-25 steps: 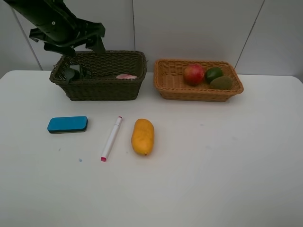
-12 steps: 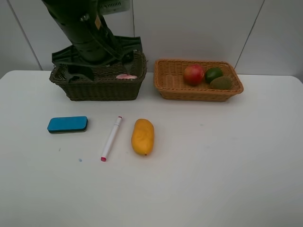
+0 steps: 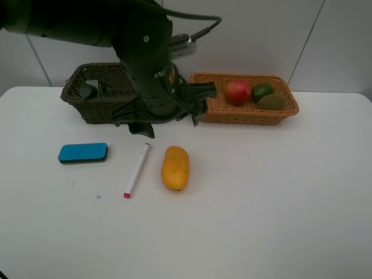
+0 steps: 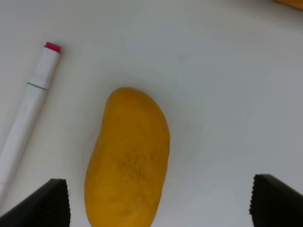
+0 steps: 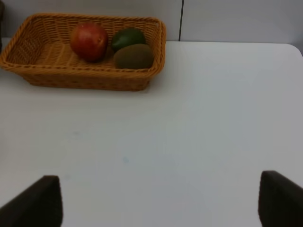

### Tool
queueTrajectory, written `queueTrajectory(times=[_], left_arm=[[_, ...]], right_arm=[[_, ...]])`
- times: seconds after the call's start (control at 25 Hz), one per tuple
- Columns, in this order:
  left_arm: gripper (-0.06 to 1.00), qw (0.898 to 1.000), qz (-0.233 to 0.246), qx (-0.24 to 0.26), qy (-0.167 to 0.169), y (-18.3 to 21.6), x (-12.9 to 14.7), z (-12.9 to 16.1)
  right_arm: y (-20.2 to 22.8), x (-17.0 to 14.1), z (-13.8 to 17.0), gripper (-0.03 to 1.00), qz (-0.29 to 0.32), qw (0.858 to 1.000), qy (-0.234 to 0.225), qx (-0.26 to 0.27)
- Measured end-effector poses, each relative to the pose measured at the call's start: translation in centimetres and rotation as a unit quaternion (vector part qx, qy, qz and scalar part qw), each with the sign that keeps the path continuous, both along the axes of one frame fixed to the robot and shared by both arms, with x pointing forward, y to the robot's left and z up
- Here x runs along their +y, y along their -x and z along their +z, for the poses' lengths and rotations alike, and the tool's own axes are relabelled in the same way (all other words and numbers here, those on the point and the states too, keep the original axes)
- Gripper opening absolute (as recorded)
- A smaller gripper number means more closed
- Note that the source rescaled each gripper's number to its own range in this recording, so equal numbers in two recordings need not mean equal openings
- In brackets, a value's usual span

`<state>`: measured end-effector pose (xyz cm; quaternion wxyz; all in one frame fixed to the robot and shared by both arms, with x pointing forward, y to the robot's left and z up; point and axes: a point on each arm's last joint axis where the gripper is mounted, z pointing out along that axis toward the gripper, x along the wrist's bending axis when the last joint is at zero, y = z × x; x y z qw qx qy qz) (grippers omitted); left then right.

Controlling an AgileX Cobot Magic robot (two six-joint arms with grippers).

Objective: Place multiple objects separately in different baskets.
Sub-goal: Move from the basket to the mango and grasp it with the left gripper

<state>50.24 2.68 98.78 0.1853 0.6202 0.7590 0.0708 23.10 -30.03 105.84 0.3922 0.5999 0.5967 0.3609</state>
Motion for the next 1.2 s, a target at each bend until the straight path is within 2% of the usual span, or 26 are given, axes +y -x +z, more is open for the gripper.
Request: queueTrajectory(times=[0.28, 0.48, 0.8, 1.2], left_arm=[[1.00, 0.998, -0.040, 0.024, -0.042, -0.2, -0.6, -2.9], [1.00, 0.997, -0.035, 0.052, -0.046, -0.2, -0.9, -4.8], [1.00, 0.995, -0.047, 0.065, -0.054, -1.5, -1.9, -6.3], [1.00, 0.992, -0.045, 0.090, -0.077, -2.8, -1.6, -7.9]], right_arm=[[0.0, 0.0, 0.0, 1.00, 0.000, 1.000, 0.000, 0.000], [0.0, 0.0, 0.0, 1.00, 0.000, 1.000, 0.000, 0.000], [0.0, 0.0, 0.0, 1.00, 0.000, 1.000, 0.000, 0.000], [0.0, 0.0, 0.0, 1.00, 0.000, 1.000, 0.000, 0.000]])
